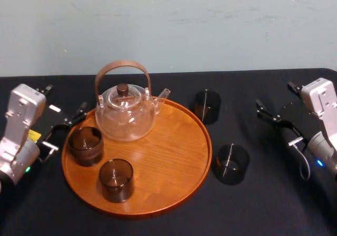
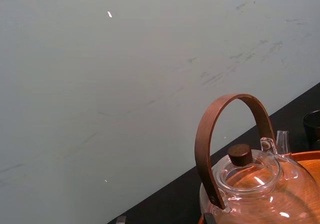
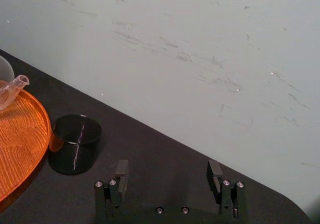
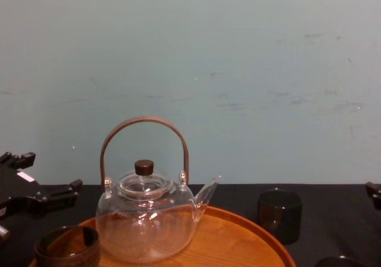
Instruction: Pick up the glass from the table and place it on the tray.
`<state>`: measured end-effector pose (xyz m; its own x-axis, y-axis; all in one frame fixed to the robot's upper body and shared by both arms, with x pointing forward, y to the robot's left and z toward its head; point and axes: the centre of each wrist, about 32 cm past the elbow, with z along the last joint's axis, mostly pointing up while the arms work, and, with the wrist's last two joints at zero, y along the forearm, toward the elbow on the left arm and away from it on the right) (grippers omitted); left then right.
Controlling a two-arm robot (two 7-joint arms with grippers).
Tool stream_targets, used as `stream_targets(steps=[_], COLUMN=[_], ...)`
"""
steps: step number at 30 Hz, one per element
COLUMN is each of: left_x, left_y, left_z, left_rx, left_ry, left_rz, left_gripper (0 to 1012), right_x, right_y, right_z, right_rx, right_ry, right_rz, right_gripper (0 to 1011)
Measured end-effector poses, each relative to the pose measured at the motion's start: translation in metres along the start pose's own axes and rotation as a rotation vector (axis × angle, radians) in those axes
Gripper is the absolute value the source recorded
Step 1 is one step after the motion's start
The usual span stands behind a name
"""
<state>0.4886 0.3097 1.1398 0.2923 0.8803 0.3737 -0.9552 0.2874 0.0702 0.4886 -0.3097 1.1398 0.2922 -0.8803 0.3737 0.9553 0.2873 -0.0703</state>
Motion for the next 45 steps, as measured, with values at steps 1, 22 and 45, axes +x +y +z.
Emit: stream_targets(steps=[1,22,45], left_x=[0.0000,0.0000,0.0000], left_y=[0.000,0.000,0.000], left_z=[0.000,0.000,0.000], left_rx=[0.000,0.000,0.000], left_ry=[0.000,0.000,0.000], left_rz=[0.000,0.000,0.000], left_gripper=[1001,1001,1001], right_x=[0.0000,0.0000,0.0097], right_y=[0.000,0.000,-0.020], right_z=[0.000,0.000,0.005], right_rx=[0.000,0.000,-0.001], right_ry=[0.000,0.000,0.008], right_rz=[0.000,0.000,0.089], right_gripper=[1002,1002,1002])
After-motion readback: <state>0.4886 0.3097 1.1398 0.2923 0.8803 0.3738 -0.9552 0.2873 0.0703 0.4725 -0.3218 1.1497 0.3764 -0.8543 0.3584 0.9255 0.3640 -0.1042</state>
